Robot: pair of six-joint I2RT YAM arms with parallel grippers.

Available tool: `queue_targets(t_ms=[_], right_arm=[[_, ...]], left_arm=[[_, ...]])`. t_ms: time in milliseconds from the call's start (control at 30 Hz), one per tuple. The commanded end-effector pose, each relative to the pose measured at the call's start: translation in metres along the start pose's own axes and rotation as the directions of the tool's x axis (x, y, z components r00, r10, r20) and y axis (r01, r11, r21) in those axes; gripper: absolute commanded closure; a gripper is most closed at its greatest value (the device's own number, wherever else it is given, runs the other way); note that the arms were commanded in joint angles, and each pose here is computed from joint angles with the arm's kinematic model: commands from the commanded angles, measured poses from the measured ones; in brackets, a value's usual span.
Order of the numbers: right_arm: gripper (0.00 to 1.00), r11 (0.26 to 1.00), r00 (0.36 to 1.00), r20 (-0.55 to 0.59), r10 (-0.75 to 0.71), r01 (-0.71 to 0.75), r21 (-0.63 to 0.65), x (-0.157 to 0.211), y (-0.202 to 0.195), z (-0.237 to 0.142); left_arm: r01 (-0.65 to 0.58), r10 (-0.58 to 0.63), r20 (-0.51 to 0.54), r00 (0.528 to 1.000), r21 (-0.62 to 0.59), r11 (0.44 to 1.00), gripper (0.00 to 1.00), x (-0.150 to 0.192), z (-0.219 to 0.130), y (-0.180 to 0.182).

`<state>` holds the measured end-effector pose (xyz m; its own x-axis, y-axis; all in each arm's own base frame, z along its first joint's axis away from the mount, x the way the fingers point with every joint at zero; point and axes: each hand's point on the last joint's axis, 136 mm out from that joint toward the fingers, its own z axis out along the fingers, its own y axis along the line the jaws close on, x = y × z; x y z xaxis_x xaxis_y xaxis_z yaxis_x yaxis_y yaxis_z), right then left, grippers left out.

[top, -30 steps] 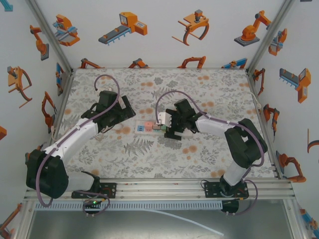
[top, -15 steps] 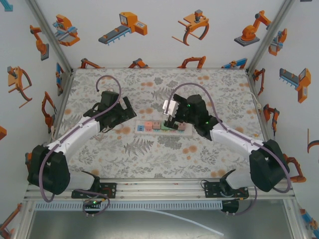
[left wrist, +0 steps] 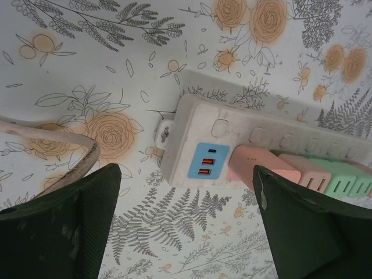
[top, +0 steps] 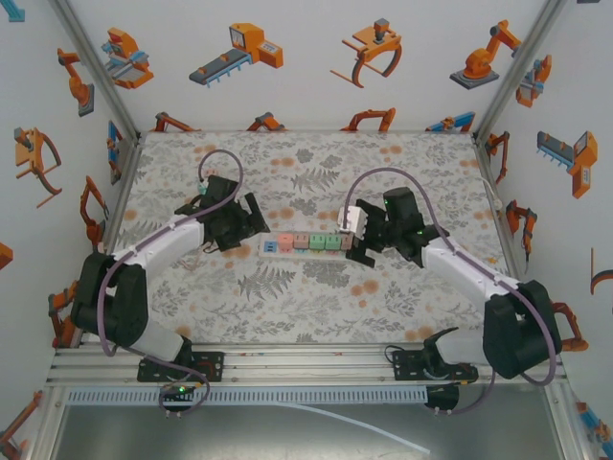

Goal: Pull the plug off the socket

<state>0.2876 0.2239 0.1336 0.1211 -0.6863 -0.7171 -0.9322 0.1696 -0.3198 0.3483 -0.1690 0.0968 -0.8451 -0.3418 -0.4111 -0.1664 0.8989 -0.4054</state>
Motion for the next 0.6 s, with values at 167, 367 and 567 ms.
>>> queue_targets(t_ms=[167, 367, 567], right_arm=[[0.14, 0.998, 0.999, 0.006, -0.044, 0.044, -0.035, 0.005, -0.012, 0.022], [0.27, 0.996, 1.000, -0.001, -0.024, 0.024, -0.080, 0.011, -0.012, 0.034], [0.45, 0.995, 1.000, -0.006, -0.017, 0.017, -0.099, 0.015, -0.009, 0.037]], left_arm=[[0.006, -0.003, -0.079, 0.997, 0.035, 0.999, 0.19, 0.010, 0.013, -0.006], [0.006, 0.000, -0.146, 0.989, 0.042, 0.999, 0.21, 0.023, 0.025, -0.004], [0.003, 0.003, -0.161, 0.987, 0.037, 0.999, 0.37, 0.028, 0.027, -0.002]])
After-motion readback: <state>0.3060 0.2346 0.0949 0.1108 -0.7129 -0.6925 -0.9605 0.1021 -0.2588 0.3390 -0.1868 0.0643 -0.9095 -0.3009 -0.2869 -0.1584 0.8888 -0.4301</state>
